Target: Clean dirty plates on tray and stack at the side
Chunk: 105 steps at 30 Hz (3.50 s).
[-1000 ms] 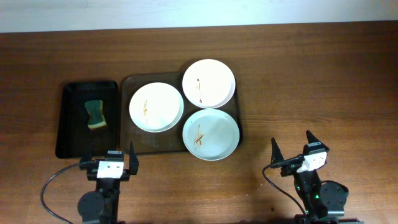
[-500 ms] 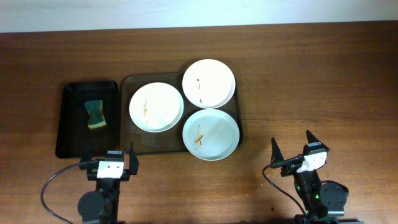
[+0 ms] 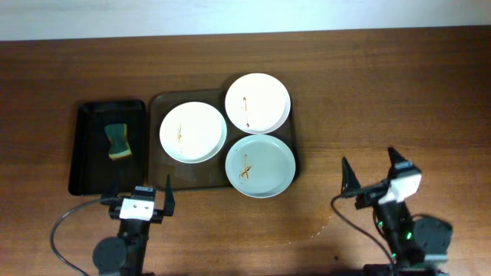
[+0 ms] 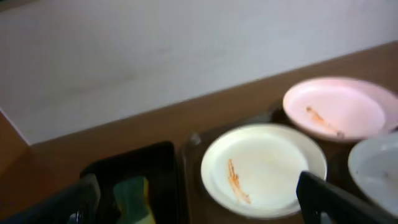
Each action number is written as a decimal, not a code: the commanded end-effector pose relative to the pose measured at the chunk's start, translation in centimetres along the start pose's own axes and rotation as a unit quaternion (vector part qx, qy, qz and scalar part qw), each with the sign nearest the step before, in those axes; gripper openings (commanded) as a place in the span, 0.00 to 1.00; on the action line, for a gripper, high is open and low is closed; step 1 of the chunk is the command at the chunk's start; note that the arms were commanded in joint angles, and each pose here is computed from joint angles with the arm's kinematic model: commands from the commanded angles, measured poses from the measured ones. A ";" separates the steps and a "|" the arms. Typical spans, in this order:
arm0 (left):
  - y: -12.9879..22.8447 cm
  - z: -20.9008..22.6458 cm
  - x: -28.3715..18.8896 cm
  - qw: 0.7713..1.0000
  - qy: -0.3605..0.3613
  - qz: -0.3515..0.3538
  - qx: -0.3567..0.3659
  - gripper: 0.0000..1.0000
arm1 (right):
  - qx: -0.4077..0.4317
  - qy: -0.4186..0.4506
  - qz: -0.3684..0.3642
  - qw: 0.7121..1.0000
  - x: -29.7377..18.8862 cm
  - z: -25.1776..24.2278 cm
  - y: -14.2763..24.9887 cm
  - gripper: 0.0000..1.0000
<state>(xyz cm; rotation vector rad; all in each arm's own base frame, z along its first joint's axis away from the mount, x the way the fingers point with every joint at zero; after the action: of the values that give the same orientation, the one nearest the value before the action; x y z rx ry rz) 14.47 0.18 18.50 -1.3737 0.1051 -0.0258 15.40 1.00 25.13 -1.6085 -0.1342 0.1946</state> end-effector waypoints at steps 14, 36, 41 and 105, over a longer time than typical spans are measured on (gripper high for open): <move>-10.6 4.2 15.8 0.911 0.179 0.341 -0.144 0.99 | 0.143 -0.082 0.182 0.969 14.1 -2.5 -4.4 0.98; 0.5 12.9 18.0 0.821 -0.129 0.489 -0.263 0.84 | 0.156 -0.115 0.472 0.860 28.8 24.8 7.6 0.68; 0.3 13.2 18.3 0.829 -0.135 0.478 -0.256 0.84 | 0.145 -0.075 0.492 0.855 28.9 24.3 9.7 0.58; 10.2 -0.3 26.9 0.780 -0.110 0.598 -0.148 0.01 | 0.194 -0.140 0.527 0.816 30.7 23.0 12.7 0.04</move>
<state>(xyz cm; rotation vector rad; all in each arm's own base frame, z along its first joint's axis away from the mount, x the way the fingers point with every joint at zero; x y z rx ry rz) 40.79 -2.50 10.17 -1.4817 1.0721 1.0222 39.83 28.88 9.80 -1.0893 0.5927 1.2367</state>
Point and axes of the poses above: each gripper's point midway between its finger pads, its own x axis out along the fingers, its own z axis along the line the jaws close on, y = z × x, the point moved 10 cm from there along -x, back along the fingers, and after that the axes turned 3 degrees about -x, right-handed, at the moved point
